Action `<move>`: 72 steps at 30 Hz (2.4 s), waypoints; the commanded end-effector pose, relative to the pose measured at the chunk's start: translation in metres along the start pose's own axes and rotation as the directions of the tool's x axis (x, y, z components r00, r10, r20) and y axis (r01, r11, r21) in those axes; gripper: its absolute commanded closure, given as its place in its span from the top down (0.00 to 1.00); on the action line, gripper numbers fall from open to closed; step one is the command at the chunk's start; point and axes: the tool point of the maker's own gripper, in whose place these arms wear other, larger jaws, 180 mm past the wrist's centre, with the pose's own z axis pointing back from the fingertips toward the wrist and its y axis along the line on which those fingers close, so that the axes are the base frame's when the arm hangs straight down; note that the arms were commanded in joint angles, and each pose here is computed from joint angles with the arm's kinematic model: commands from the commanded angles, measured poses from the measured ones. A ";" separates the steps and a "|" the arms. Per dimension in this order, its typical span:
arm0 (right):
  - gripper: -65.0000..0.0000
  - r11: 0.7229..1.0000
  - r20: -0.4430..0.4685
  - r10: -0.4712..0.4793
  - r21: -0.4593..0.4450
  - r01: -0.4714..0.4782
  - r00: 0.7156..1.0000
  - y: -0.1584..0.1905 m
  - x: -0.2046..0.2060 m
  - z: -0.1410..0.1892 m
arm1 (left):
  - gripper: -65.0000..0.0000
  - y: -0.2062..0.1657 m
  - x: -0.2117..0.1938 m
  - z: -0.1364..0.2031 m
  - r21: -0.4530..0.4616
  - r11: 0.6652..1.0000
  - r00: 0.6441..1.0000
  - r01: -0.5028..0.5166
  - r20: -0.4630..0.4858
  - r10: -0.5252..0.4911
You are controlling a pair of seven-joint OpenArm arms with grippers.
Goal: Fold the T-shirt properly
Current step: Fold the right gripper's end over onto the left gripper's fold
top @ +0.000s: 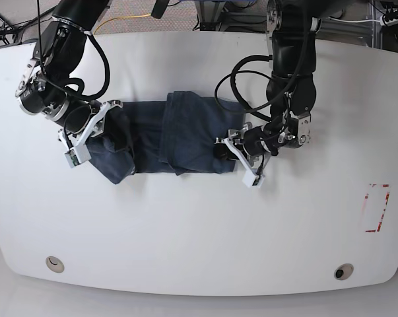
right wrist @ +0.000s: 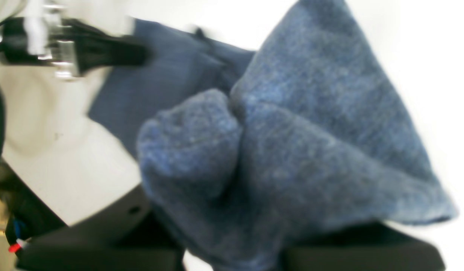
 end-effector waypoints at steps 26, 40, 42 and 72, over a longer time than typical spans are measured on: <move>0.00 0.983 0.082 0.055 0.172 -0.068 0.995 0.075 0.037 -0.048 | 0.15 0.001 -0.045 -0.017 0.055 0.997 0.988 -0.060 -0.140 0.067; 0.74 0.987 0.042 0.025 0.158 -0.031 0.999 0.080 0.025 -0.077 | 0.15 0.000 -0.040 -0.017 0.051 0.997 0.990 -0.055 -0.125 0.061; 0.89 0.987 0.069 0.022 0.158 -0.032 0.997 0.079 0.032 -0.079 | 0.16 0.000 -0.040 -0.017 0.050 0.997 0.990 -0.054 -0.126 0.060; 0.99 0.960 0.158 0.087 0.249 -0.125 0.984 0.105 0.057 -0.063 | 0.58 -0.003 0.033 0.032 -0.050 0.998 0.987 0.044 0.159 -0.036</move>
